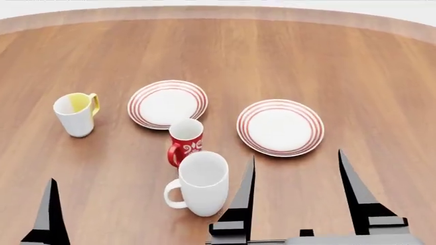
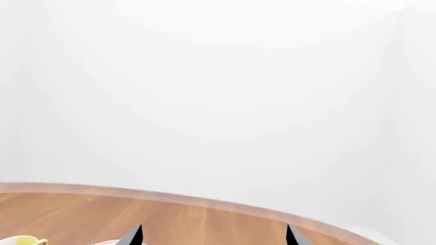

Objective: Put the white mug on the left plate.

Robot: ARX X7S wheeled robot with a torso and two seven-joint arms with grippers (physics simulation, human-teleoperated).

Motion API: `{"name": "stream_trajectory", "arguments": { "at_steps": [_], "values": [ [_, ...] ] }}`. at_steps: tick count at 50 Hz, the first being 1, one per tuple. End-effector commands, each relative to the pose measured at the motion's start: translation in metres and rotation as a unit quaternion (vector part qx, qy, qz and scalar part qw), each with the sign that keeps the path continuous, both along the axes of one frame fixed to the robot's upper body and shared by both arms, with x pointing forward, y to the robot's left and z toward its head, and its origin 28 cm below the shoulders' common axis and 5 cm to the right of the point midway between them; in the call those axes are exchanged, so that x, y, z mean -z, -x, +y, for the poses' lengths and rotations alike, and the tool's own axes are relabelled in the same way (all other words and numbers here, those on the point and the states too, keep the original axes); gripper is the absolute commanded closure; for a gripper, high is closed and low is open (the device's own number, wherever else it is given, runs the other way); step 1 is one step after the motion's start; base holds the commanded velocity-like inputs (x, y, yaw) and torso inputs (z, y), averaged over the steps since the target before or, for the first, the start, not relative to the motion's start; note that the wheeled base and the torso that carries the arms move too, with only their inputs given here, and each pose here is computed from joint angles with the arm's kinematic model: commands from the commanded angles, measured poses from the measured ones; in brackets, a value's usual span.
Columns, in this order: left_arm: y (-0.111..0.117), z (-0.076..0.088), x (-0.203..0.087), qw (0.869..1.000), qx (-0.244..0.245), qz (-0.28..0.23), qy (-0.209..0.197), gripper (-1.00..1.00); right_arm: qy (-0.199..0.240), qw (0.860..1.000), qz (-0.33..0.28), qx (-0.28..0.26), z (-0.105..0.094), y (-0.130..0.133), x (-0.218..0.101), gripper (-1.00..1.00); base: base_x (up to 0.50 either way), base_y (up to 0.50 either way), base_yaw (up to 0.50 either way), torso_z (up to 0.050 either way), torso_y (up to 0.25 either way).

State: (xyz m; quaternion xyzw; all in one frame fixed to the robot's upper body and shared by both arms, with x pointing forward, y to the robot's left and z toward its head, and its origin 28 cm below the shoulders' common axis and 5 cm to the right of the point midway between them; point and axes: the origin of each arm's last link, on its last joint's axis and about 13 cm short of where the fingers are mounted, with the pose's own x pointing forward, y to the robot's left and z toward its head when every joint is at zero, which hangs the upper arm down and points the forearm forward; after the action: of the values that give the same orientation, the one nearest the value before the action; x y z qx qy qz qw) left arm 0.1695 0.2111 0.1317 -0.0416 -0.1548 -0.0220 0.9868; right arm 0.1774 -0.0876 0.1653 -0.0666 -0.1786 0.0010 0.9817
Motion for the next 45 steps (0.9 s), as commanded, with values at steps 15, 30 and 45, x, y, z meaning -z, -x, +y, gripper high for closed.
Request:
{"name": "stream_trajectory", "arguments": {
  "at_steps": [15, 30, 45],
  "values": [
    [0.0037, -0.0010, -0.0023, 1.000, 0.008, 0.002, -0.005, -1.00, -0.005, 1.000, 0.001, -0.004, 0.0007, 0.0013, -0.0013, -1.00, 0.50, 0.00, 0.00, 0.000, 0.000],
    [0.0032, -0.0012, -0.0014, 1.000, 0.009, 0.003, -0.005, -1.00, -0.007, 1.000, 0.002, -0.003, 0.0004, -0.0001, 0.0006, -1.00, 0.50, 0.00, 0.00, 0.000, 0.001],
    [0.0032, -0.0016, -0.0011, 1.000, 0.010, 0.005, -0.006, -1.00, -0.007, 1.000, 0.005, -0.005, 0.0007, -0.0005, 0.0014, -1.00, 0.50, 0.00, 0.00, 0.000, 0.001]
  ]
}}
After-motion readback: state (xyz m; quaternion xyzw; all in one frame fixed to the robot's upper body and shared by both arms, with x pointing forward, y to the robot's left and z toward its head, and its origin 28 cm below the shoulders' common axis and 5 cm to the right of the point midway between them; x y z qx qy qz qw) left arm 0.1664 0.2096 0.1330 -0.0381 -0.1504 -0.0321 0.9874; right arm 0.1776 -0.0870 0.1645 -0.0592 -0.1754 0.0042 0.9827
